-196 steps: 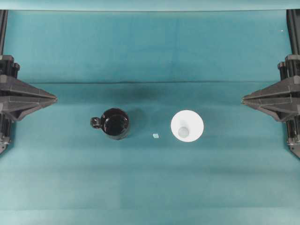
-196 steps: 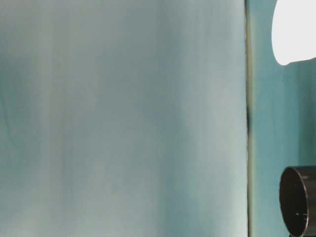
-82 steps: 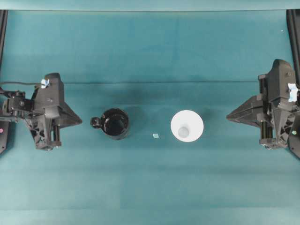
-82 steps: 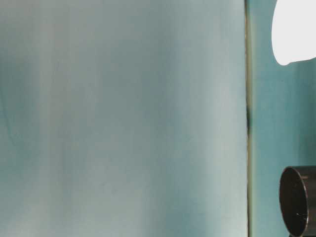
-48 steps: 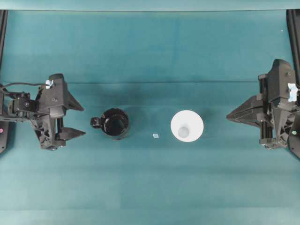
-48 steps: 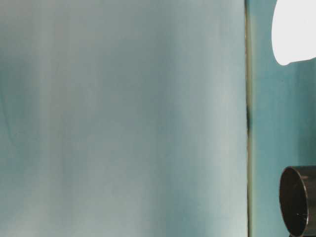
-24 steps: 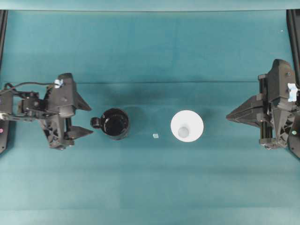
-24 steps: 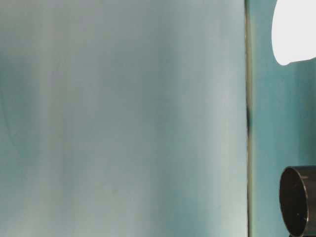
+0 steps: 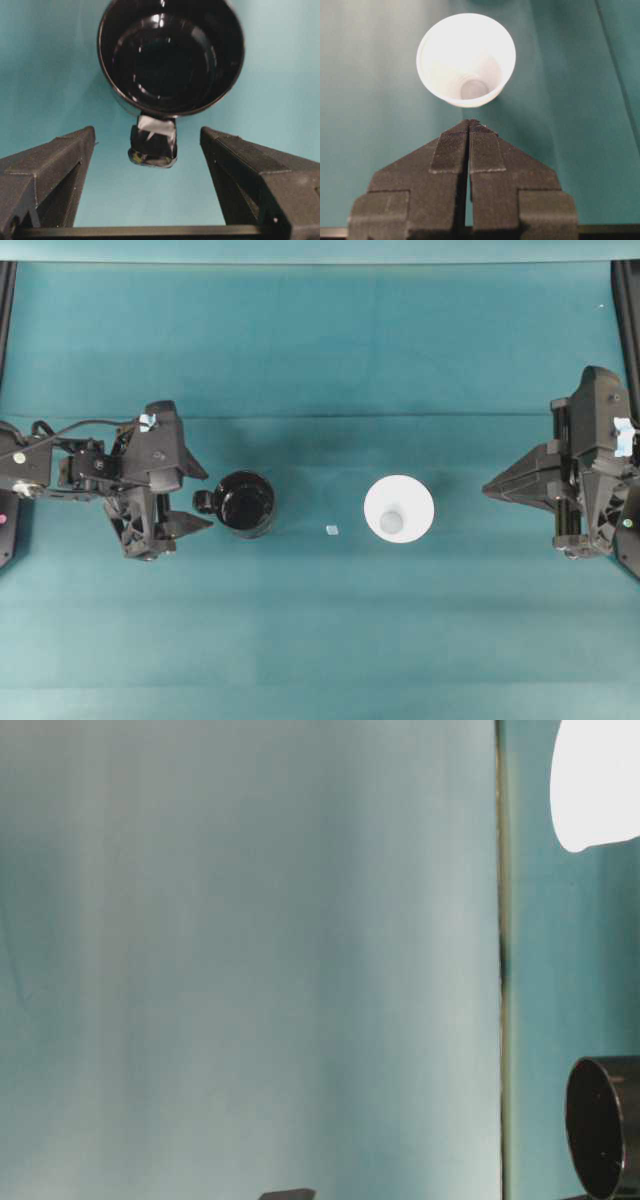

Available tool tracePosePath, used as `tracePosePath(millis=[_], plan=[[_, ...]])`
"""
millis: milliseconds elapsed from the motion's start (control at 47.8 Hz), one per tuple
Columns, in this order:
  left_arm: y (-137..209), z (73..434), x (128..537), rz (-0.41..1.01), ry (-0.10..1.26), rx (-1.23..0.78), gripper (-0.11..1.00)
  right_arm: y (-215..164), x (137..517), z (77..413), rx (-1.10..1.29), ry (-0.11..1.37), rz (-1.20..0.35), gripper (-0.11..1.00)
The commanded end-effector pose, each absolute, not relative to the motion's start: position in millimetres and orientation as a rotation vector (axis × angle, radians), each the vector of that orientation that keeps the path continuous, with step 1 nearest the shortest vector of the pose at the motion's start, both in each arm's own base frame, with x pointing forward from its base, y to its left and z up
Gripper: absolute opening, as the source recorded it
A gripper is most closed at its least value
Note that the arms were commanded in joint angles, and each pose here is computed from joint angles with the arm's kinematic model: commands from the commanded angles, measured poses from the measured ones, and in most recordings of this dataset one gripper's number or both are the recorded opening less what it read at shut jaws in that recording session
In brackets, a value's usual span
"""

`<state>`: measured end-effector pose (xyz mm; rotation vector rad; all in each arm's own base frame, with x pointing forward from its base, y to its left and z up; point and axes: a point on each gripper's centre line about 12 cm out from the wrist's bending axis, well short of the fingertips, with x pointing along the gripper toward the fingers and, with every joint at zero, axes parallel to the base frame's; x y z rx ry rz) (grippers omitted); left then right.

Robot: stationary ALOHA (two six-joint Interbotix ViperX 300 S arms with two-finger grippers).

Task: Put a paper cup into the cup holder on your left arm.
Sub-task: 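Close the left gripper on the black mug's handle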

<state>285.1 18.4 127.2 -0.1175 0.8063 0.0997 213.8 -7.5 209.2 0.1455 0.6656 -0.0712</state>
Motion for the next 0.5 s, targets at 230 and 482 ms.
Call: tracePosePath(millis=[230,482], plan=[[18.7,129.2,291.1,0.097,0.793,-0.111,0.90,-8.4,218.8,219.1,0.168,0.636,-0.080,0.00],[18.7,127.7,290.9,0.096,0.799,-0.110,0.88,-8.4,218.5,218.5,0.168,0.637,-0.080,0.00]])
